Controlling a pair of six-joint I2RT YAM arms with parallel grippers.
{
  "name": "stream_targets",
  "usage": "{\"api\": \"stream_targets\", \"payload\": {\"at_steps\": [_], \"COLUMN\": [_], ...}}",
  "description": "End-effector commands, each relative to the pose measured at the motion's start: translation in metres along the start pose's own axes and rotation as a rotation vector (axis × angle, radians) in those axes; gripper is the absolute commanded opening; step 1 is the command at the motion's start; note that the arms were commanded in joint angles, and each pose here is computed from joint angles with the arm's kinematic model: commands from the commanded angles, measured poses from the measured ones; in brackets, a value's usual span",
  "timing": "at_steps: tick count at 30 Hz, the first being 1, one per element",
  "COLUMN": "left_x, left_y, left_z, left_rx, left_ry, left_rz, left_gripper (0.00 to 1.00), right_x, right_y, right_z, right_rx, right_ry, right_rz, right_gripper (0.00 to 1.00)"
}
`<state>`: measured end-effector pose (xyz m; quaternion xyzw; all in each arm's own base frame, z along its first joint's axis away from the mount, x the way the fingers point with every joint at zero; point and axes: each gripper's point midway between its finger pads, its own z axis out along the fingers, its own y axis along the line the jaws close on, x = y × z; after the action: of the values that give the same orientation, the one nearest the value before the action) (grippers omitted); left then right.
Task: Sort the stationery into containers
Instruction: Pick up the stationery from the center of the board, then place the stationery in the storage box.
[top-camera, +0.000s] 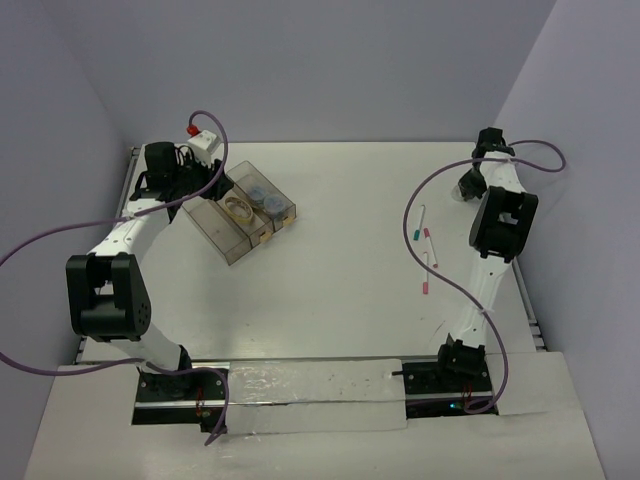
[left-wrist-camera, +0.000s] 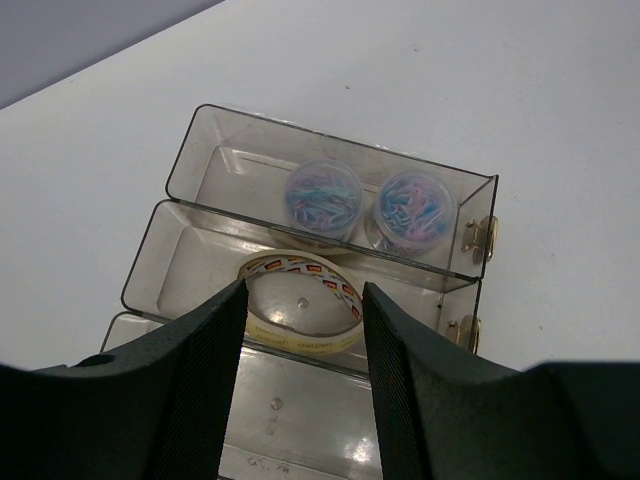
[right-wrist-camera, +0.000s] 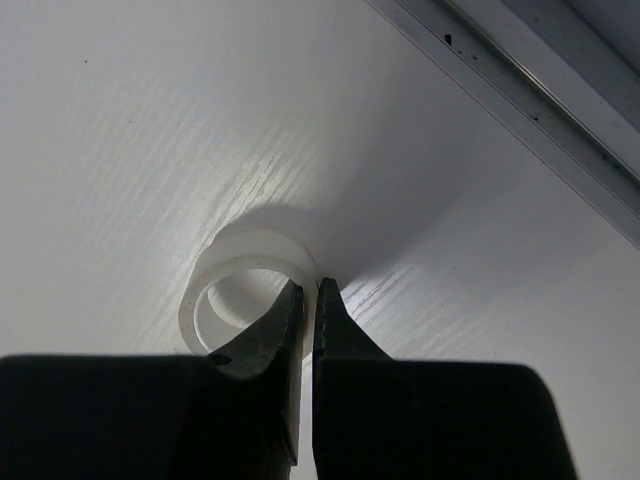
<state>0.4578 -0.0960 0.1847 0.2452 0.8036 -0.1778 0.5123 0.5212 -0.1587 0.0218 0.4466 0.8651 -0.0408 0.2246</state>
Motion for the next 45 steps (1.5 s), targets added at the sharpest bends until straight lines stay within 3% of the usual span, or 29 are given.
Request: {"api": "stream_targets", "payload": {"at_steps": [1, 4, 7, 9, 12, 16, 17, 19, 24, 32, 45], "left_x": [-0.021, -0.036, -0.057, -0.072, -0.086, -0.100, -0.101, -0.106, -0.095, -0.071, -0.049], "left_y": [-0.007, -0.018, -0.035, -0.054, -0.074, -0.089, -0.090, -0.100, -0.109, -0.130, -0.130], "left_z": [-0.008, -0.016, -0.027, -0.037, -0.053, -0.069, -0.070, -0.077, -0.079, -0.058, -0.041], "left_rx": [0.023, 0.052, 0.093, 0.142, 0.205, 0.251, 0.251, 0.281, 0.312, 0.327, 0.256], "left_ry": [-0.040, -0.063, -0.102, -0.130, -0.152, -0.165, -0.168, -0.164, -0.140, -0.082, -0.017], "left_rz": [-0.001, 0.008, 0.025, 0.045, 0.031, -0.016, -0.015, -0.028, -0.047, -0.061, -0.053], "left_gripper": [0.56, 0.56, 0.56, 0.57, 0.57, 0.57, 0.57, 0.59, 0.64, 0.63, 0.61], "right_x": [-0.007, -0.003, 0.043, 0.086, 0.171, 0.258, 0.263, 0.321, 0.371, 0.392, 0.398], "right_y": [0.027, 0.067, 0.125, 0.159, 0.197, 0.222, 0.223, 0.238, 0.246, 0.247, 0.250], "right_z": [-0.051, -0.133, -0.213, -0.281, -0.324, -0.348, -0.349, -0.369, -0.390, -0.389, -0.402], "right_rx": [-0.113, -0.241, -0.411, -0.543, -0.628, -0.646, -0.661, -0.764, -0.826, -0.816, -0.885], "right_ry": [-0.113, -0.269, -0.354, -0.426, -0.407, -0.369, -0.353, -0.267, -0.224, -0.175, -0.099], "right_rz": [-0.084, -0.150, -0.243, -0.327, -0.513, -0.671, -0.674, -0.744, -0.789, -0.795, -0.749], "right_gripper": [0.00, 0.00, 0.00, 0.00, 0.00, 0.00, 0.00, 0.00, 0.00, 0.00, 0.00]}}
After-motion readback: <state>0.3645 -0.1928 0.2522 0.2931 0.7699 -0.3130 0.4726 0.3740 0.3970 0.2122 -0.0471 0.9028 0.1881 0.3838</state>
